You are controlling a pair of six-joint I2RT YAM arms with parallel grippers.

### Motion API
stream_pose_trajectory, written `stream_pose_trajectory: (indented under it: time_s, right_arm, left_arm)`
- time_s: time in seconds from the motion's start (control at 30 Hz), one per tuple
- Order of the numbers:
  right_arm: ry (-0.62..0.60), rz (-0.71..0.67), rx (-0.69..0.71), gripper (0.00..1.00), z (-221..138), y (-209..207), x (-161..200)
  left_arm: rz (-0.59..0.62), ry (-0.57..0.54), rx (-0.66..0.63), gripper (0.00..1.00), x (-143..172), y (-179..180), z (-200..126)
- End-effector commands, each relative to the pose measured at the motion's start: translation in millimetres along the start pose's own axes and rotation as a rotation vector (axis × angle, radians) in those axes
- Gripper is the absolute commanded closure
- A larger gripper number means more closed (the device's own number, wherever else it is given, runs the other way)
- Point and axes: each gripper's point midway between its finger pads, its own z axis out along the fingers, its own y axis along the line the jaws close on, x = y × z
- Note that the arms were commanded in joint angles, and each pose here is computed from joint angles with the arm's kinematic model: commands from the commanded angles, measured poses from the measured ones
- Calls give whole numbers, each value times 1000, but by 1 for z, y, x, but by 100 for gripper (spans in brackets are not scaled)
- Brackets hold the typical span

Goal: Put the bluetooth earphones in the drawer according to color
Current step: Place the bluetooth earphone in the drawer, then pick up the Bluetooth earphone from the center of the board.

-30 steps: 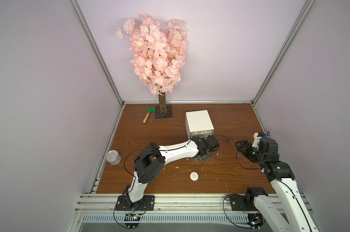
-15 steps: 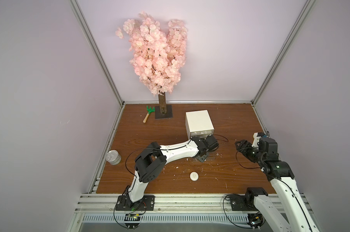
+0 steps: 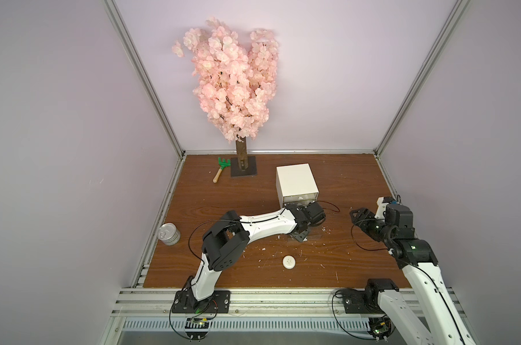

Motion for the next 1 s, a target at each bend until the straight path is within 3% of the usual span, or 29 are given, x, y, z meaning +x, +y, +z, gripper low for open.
stream_pose_trajectory:
  time_s: [0.0,0.23,0.5,0.63,0.73,0.97]
  right_arm:
    - [-28,-12,-9,30,-1,3,-8]
    - [-31,-13,-20,30,-4,7,-9]
    - [-31,-37,-14,30,-15,11,-13]
    - [-14,-40,-22,30,-15,10,-7]
    - [6,-34,-34,30,-11,8,0]
    - [53,-35,-80,33,-5,10,14]
  left_arm:
    - [18,25,-8,37,4,4,1]
    - [1,-53,-15,35,-14,13,-27]
    - [-128,-298,-43,35,-35,67,-134]
    - [-237,-327,-39,35,-5,110,-156]
    - [-297,-306,-50,35,24,136,-152]
    - [-330,-221,2,34,81,137,-129]
